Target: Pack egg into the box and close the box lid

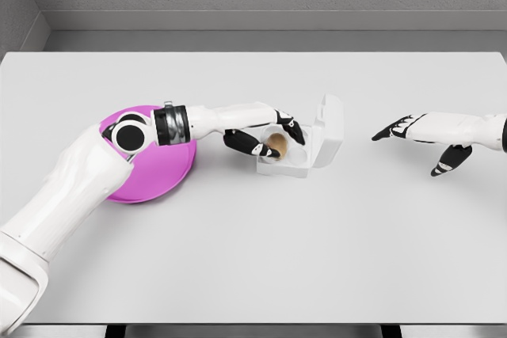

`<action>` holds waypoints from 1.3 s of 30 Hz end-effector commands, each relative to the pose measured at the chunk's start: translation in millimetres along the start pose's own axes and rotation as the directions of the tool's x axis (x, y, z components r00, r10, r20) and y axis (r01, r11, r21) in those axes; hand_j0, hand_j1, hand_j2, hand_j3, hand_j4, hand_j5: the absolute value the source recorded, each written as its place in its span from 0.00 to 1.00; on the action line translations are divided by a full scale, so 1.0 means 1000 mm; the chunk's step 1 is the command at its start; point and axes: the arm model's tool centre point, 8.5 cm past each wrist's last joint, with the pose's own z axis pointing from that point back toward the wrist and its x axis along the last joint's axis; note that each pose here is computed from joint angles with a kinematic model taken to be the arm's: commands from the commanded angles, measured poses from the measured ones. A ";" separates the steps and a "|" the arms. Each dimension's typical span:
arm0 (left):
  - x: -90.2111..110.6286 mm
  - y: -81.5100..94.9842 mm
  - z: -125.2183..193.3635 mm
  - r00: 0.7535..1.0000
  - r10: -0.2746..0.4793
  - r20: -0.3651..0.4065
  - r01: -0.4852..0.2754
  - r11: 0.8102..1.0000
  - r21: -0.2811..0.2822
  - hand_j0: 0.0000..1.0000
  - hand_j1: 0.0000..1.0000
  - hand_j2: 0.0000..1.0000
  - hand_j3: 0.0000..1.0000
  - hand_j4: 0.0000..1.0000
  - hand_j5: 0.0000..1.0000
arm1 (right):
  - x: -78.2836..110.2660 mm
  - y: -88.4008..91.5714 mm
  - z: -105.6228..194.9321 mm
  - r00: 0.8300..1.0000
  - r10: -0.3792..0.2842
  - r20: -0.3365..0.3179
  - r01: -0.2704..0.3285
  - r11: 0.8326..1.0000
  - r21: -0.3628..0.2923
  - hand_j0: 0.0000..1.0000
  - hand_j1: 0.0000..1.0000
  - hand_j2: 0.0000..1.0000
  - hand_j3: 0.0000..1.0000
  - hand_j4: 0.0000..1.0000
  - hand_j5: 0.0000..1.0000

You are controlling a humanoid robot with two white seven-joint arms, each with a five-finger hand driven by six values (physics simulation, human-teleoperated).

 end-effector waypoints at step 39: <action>0.029 0.070 0.162 0.989 -0.112 -0.099 0.118 0.991 0.061 1.00 1.00 1.00 1.00 1.00 1.00 | 0.027 -0.016 -0.019 0.996 0.037 0.084 -0.033 0.998 -0.047 1.00 1.00 1.00 1.00 1.00 1.00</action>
